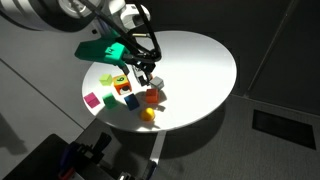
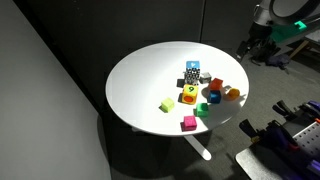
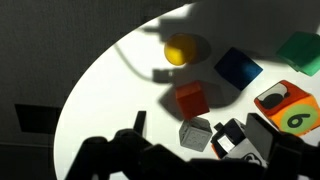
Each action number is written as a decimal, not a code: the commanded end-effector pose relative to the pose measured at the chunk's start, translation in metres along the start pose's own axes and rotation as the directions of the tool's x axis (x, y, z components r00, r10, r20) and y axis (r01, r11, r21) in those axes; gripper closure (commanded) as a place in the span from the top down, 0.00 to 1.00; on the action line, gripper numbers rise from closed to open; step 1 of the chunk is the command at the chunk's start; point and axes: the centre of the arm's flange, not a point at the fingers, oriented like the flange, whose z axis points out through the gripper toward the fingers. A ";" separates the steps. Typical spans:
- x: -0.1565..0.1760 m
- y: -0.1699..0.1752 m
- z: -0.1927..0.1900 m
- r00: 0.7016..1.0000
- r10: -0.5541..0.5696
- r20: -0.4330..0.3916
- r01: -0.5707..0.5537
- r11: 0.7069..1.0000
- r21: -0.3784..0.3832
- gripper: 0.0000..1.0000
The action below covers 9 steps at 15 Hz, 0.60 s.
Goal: Put the apple on top of the square plush toy at the top of the stack
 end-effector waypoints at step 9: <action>0.000 0.000 0.007 1.000 -0.002 0.011 0.002 1.000 0.001 1.00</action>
